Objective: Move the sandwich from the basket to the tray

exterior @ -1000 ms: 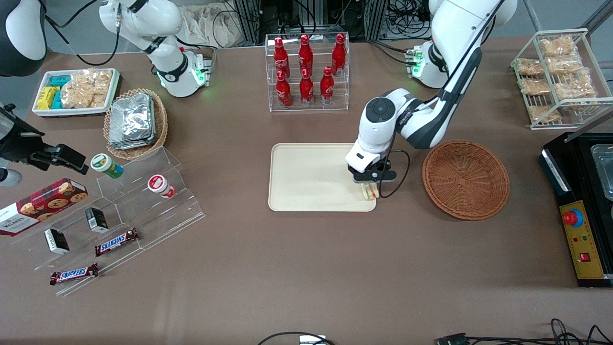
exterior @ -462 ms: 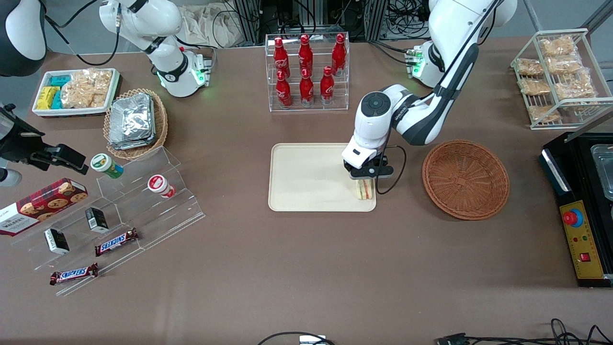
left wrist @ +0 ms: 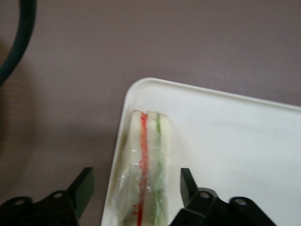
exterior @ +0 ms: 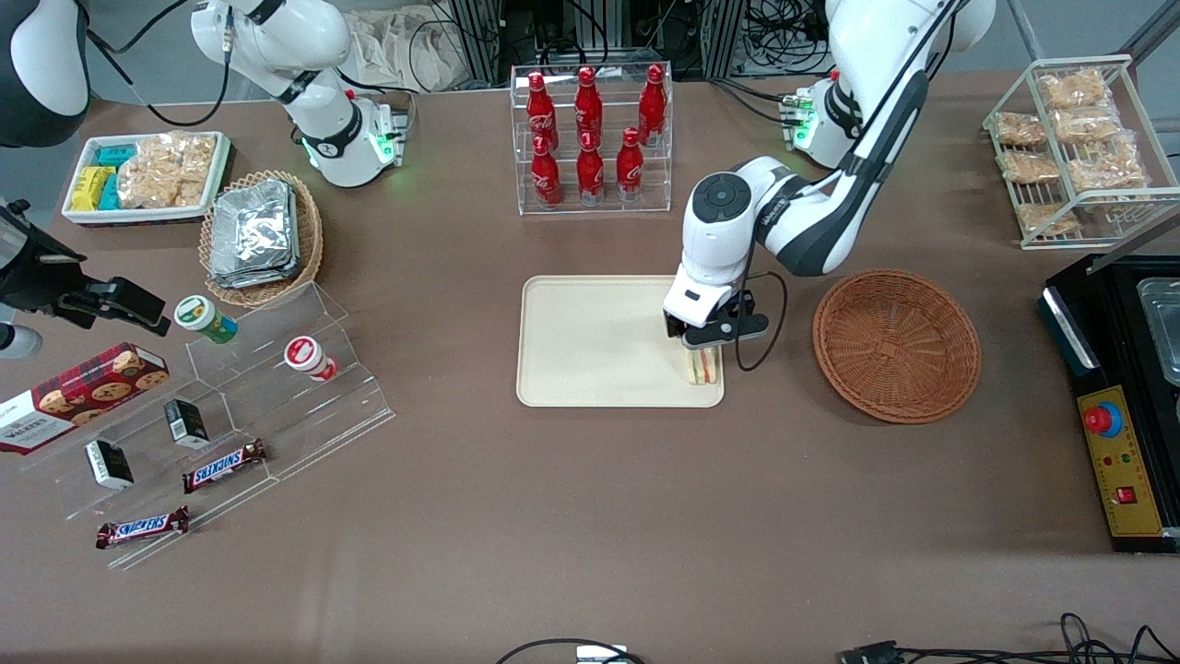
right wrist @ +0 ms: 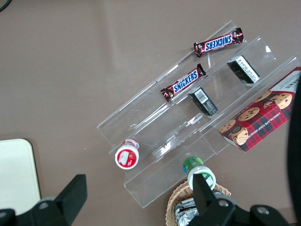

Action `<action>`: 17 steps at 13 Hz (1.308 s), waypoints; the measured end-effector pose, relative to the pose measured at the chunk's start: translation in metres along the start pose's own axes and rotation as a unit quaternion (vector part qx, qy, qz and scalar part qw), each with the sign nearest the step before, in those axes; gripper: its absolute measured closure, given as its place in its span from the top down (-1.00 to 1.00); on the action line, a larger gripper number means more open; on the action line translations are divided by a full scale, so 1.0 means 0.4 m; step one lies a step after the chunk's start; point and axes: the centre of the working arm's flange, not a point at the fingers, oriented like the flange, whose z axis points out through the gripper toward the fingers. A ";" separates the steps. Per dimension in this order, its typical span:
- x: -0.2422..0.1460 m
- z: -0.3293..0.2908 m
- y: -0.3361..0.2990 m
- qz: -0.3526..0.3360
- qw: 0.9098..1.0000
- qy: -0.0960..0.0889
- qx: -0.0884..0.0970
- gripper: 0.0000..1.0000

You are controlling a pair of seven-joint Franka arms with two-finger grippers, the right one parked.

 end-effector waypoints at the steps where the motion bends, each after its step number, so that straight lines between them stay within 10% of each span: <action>1: 0.026 -0.046 0.001 -0.016 1.000 -0.005 0.020 0.98; 6: 0.222 -0.352 -0.045 -0.019 0.998 -0.050 0.033 1.00; 9: 0.401 -0.486 -0.201 -0.031 0.997 -0.064 -0.002 1.00; 12: 0.533 -0.604 -0.366 -0.080 0.989 -0.085 -0.089 1.00; 17: 0.600 -0.611 -0.471 -0.011 0.994 -0.061 -0.091 1.00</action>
